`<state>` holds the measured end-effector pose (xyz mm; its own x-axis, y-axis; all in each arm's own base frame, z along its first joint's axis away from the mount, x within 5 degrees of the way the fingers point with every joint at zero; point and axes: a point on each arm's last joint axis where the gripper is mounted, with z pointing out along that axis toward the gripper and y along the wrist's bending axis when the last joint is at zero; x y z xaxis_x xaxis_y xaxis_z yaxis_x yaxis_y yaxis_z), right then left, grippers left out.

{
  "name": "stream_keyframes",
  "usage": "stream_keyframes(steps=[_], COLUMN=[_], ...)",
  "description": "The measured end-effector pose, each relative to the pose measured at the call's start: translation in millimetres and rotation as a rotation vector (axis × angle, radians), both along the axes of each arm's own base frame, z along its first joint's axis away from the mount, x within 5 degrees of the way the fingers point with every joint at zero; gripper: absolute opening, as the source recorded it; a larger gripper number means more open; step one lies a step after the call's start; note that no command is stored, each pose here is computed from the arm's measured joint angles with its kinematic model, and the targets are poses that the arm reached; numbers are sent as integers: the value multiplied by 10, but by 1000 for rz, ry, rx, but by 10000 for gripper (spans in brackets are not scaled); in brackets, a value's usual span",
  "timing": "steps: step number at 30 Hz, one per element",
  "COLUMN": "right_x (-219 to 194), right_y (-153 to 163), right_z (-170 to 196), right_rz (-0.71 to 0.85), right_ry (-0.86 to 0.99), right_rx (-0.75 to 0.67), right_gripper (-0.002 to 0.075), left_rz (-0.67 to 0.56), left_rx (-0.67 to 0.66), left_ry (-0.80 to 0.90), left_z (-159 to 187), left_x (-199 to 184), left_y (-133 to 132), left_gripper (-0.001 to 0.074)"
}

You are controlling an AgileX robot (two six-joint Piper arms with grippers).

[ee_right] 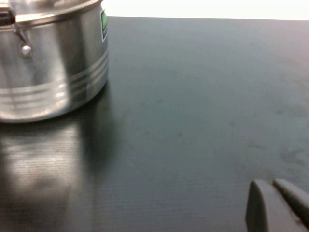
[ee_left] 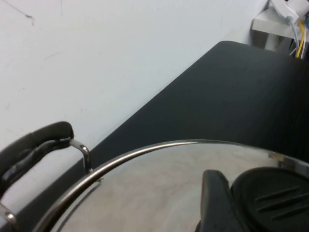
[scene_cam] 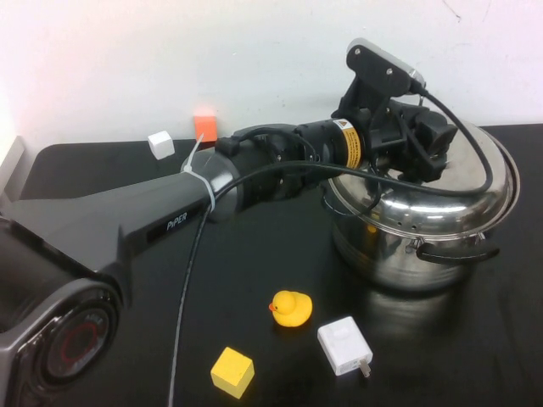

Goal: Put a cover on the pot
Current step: Place the pot lid on the pot

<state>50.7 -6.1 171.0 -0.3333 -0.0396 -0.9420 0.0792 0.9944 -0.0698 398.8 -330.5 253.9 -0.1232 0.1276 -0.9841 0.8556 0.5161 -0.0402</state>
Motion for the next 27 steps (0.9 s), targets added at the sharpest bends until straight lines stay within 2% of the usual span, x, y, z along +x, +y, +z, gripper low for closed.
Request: stream_keyframes(steps=[9,19,27], right_x=[0,0,0], right_y=[0,0,0], right_z=[0,0,0], right_rz=[0,0,0], right_ry=[0,0,0], right_rx=[0,0,0], right_gripper=[-2,-2,-2], left_rz=[-42,-61,-56], left_rx=[39,-75,-81], left_ry=[-101,-80,-67], left_z=[-19,9,-68], left_x=[-7,-22,-1], left_y=[-21,-57,-69], left_gripper=[325,325,325])
